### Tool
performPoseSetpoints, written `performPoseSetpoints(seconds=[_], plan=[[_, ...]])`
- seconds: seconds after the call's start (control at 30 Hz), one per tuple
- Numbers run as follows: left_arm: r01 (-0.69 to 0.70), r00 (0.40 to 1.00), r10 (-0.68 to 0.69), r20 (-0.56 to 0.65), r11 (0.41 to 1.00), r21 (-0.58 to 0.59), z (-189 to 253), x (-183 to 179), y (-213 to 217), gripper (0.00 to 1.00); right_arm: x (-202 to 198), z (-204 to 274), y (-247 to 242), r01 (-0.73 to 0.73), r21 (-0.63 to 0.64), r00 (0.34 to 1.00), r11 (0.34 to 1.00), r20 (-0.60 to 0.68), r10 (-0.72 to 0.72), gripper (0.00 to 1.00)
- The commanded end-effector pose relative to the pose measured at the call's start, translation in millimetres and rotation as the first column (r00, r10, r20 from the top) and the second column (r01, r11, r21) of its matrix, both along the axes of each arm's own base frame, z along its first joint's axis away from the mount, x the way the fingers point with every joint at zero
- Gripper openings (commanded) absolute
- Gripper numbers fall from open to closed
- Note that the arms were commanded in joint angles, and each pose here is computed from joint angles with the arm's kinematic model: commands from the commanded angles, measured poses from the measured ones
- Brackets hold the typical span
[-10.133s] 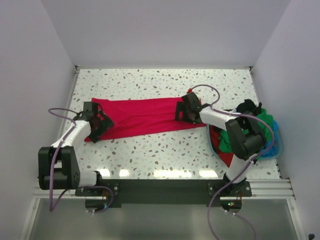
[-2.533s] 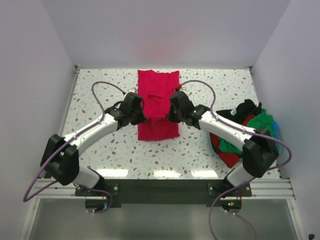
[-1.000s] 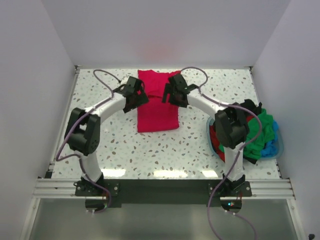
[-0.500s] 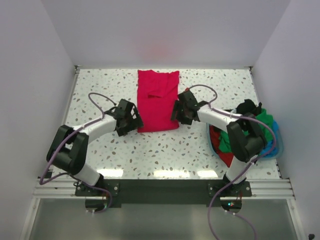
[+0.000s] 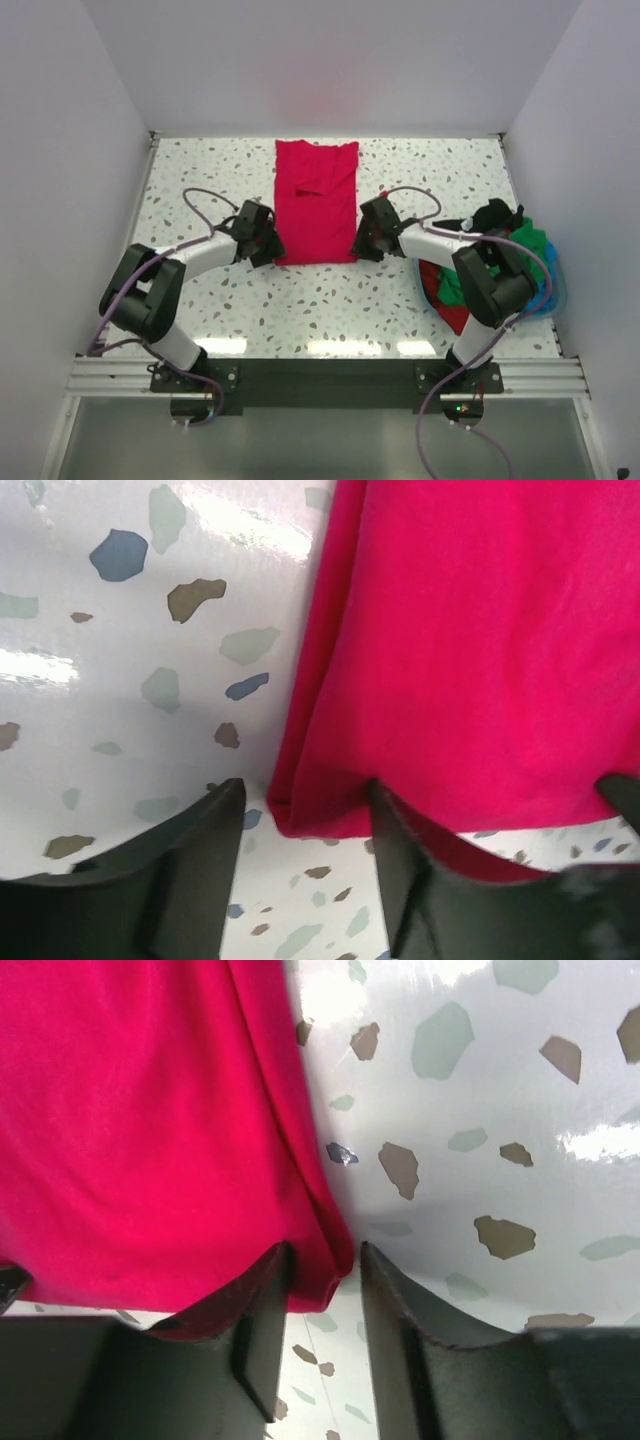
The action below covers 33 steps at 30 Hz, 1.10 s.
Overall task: Fold and stack the t-shirts
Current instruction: Fold the tshirt
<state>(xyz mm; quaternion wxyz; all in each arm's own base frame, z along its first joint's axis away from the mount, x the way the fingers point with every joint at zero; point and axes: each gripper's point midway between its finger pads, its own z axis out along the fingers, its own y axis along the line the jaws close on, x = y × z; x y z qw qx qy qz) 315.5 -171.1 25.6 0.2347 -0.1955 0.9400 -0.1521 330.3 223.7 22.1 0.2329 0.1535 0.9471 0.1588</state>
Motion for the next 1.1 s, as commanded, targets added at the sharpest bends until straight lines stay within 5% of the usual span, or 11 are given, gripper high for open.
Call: performPoseSetpoints(seconds=[0.0, 0.23, 0.33, 0.73, 1.07], plan=[[0.007, 0.998, -0.007, -0.064, 1.000, -0.001, -22.0, -16.0, -2.1, 0.52, -12.7, -5.4, -2.2, 0.021, 0.020, 0.999, 1.000, -0.029, -0.020, 0.37], [0.009, 0.997, -0.009, -0.076, 1.000, 0.002, -25.5, -23.3, -2.0, 0.01, -24.5, -11.2, 4.4, -0.001, 0.055, 0.999, 0.999, -0.042, 0.003, 0.10], [0.019, 0.998, -0.019, -0.061, 1.000, -0.009, -21.1, -26.9, -3.4, 0.00, -32.5, -9.3, 1.3, 0.001, 0.061, 0.999, 0.998, -0.041, 0.002, 0.00], [0.125, 0.992, -0.124, 0.040, 0.992, -0.033, 41.9, -107.0, -18.2, 0.00, -119.1, 42.9, -29.3, -0.074, 0.006, 0.997, 0.997, -0.004, 0.074, 0.00], [0.145, 0.957, -0.118, 0.265, 0.986, -0.086, 137.1, -67.4, -37.0, 0.00, -100.5, 143.6, -48.4, -0.036, -0.011, 0.968, 0.999, 0.247, 0.037, 0.00]])
